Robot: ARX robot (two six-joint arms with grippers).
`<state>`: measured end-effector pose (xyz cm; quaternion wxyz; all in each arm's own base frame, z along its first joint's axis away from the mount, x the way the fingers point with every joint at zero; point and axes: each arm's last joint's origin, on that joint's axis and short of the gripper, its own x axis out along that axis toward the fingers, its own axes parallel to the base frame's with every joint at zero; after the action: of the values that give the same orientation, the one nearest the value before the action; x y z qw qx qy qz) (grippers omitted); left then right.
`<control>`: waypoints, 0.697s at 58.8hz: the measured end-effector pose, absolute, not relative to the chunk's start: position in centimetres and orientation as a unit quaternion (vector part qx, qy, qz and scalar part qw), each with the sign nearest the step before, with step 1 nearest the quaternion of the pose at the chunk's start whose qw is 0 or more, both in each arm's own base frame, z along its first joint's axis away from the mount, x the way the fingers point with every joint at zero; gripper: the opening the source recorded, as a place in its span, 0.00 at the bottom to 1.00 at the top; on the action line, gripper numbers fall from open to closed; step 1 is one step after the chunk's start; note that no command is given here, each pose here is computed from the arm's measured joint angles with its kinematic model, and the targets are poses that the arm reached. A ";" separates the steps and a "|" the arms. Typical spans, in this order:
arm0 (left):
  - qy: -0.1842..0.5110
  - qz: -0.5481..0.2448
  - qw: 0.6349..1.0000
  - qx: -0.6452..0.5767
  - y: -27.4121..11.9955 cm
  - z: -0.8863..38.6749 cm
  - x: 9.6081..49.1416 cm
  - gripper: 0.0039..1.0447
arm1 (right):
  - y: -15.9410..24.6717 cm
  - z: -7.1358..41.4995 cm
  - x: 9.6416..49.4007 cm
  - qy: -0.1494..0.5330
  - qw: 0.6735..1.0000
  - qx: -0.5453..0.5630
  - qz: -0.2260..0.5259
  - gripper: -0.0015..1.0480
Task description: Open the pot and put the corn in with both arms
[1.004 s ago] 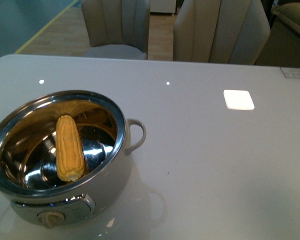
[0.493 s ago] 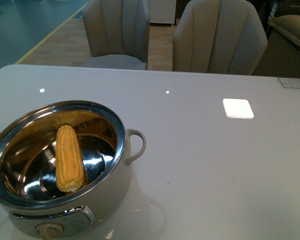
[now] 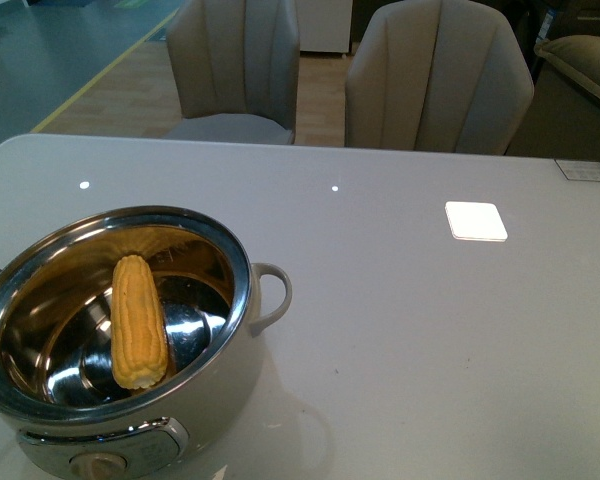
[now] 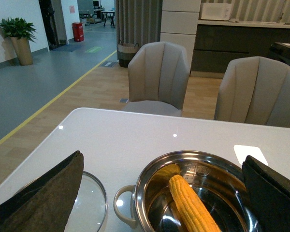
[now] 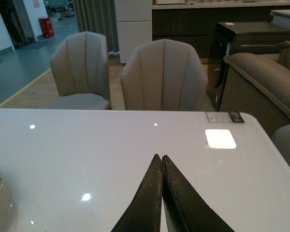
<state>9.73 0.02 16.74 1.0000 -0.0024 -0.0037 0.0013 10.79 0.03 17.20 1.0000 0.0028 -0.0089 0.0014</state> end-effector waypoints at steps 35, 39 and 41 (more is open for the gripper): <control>-0.004 0.001 1.000 -0.002 0.0 16.7 9.7 0.94 | 0.0 16.9 9.7 -0.007 1.000 0.002 0.000 0.29; -0.004 0.001 1.000 -0.002 0.0 16.7 9.7 0.94 | 0.0 16.9 9.7 -0.007 1.000 0.002 0.000 0.42; -0.004 0.001 1.000 -0.002 0.0 16.7 9.7 0.94 | 0.0 16.9 9.7 -0.007 1.000 0.002 0.000 0.48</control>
<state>9.73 0.02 16.74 1.0000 -0.0024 -0.0037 0.0013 9.70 0.02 16.93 1.0000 0.0020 -0.0068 0.0002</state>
